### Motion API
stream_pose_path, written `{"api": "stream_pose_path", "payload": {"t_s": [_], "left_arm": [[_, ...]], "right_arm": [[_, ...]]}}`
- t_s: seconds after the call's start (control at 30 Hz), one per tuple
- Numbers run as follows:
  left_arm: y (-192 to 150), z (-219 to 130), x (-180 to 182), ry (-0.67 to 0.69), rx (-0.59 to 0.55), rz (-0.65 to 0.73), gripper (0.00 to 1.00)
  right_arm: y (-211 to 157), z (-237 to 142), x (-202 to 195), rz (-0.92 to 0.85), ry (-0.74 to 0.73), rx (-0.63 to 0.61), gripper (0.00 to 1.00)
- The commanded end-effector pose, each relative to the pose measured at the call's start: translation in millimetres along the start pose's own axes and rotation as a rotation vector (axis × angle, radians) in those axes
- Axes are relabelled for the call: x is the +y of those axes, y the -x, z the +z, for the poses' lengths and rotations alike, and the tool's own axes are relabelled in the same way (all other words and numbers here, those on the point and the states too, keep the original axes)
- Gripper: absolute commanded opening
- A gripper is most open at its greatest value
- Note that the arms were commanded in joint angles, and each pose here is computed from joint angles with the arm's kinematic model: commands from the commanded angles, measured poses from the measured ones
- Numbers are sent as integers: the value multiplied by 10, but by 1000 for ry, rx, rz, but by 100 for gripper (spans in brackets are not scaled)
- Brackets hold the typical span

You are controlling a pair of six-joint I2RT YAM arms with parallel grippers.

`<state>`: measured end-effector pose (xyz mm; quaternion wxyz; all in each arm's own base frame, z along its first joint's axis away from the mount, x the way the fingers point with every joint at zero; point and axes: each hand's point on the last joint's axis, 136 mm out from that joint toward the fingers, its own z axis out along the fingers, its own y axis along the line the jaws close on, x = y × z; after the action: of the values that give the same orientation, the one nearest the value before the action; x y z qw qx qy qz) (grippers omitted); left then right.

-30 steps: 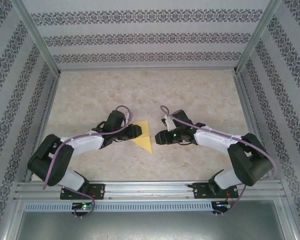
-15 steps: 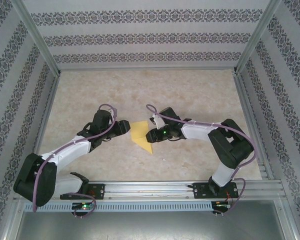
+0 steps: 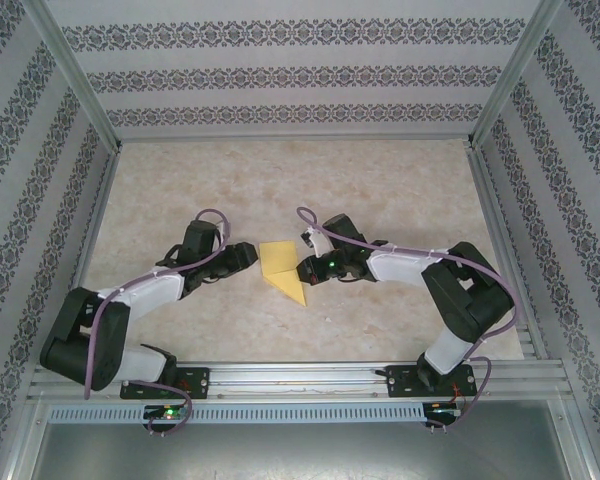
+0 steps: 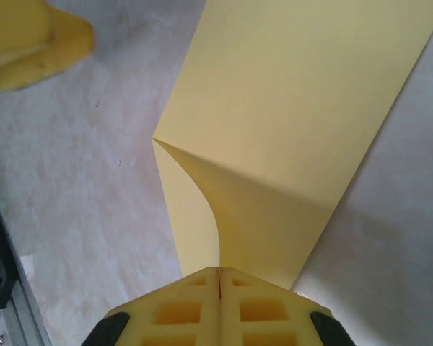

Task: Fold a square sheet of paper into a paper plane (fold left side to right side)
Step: Fourth fold the wing at the center of the table.

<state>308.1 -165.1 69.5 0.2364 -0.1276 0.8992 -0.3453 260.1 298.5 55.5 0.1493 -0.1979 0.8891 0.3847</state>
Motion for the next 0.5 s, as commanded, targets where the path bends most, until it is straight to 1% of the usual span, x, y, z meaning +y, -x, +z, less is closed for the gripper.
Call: {"api": "stream_pose_path", "payload": {"t_s": [0.0,0.17,0.3,0.47], "left_arm": [[85,63,-153,-81,9,-7,55],[78,205,-180,-104,59,-9,54],[74,322,-193,-123,96,-14,51],[76,426,-181,-129,116,-25,48]], "right_arm": [[55,-65,78,2,46,-42,0],[59,-95,86,10,62,-58,0],[72,-104,95,13,72,-69,0],[82,-113,100,18,79,-76,0]]}}
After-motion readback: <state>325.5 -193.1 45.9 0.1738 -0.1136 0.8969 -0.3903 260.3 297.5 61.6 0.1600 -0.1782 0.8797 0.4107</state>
